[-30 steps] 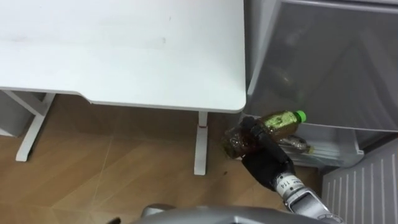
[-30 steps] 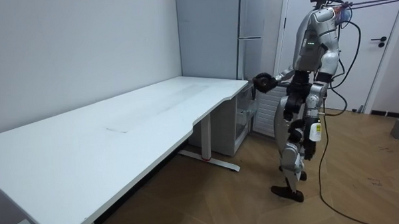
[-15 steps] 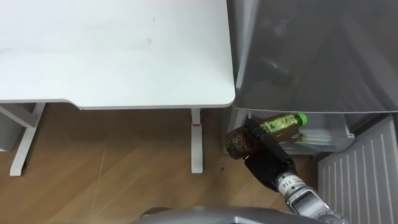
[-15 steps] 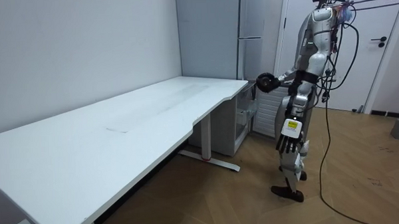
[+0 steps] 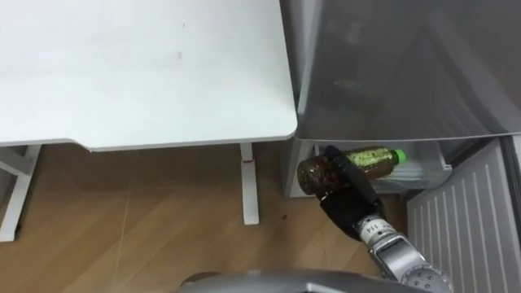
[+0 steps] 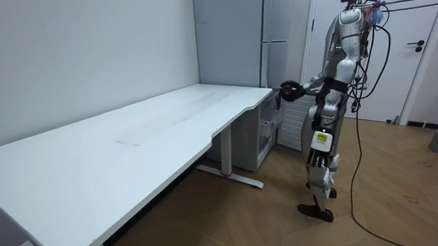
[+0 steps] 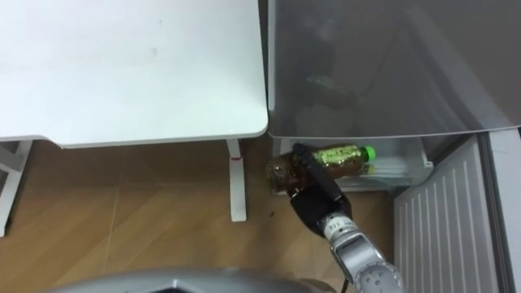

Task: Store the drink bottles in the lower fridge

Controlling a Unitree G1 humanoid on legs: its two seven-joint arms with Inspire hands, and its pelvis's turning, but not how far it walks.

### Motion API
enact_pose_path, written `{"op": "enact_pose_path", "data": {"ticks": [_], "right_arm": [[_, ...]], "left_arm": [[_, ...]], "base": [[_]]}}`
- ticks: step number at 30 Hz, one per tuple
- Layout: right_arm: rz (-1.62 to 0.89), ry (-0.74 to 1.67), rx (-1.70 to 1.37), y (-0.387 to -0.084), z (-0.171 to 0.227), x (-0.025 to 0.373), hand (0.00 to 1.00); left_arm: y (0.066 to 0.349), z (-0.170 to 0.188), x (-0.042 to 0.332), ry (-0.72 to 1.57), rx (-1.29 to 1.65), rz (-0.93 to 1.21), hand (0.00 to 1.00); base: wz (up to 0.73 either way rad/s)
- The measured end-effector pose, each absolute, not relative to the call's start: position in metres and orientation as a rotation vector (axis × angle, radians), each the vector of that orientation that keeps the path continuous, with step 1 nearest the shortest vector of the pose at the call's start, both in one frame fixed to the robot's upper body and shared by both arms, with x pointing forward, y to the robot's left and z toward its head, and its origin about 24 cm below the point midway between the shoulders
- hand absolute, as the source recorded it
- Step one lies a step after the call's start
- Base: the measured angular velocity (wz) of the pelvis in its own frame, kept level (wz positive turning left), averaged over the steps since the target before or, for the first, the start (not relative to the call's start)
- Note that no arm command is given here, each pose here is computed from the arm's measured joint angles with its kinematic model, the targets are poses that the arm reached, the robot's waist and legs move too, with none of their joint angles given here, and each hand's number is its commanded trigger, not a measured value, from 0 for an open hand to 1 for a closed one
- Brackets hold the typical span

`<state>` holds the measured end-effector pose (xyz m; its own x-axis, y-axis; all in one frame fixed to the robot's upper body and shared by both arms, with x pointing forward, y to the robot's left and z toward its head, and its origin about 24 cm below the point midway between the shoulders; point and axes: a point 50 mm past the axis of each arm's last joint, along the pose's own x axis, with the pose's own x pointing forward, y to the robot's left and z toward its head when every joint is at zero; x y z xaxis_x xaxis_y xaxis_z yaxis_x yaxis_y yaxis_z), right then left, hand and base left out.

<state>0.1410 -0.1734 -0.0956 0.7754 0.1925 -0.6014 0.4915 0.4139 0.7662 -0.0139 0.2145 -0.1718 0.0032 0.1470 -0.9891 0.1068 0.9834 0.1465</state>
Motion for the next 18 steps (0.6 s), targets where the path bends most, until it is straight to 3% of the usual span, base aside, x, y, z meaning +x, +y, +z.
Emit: {"op": "enact_pose_path", "data": {"ticks": [18], "right_arm": [[-0.429, 0.635, 1.201, -0.199, -0.099, 0.152, 1.00]], "left_arm": [[0.217, -0.171, -0.014, 1.568, 0.248, 0.001, 0.00]], "base": [[0.02]]}}
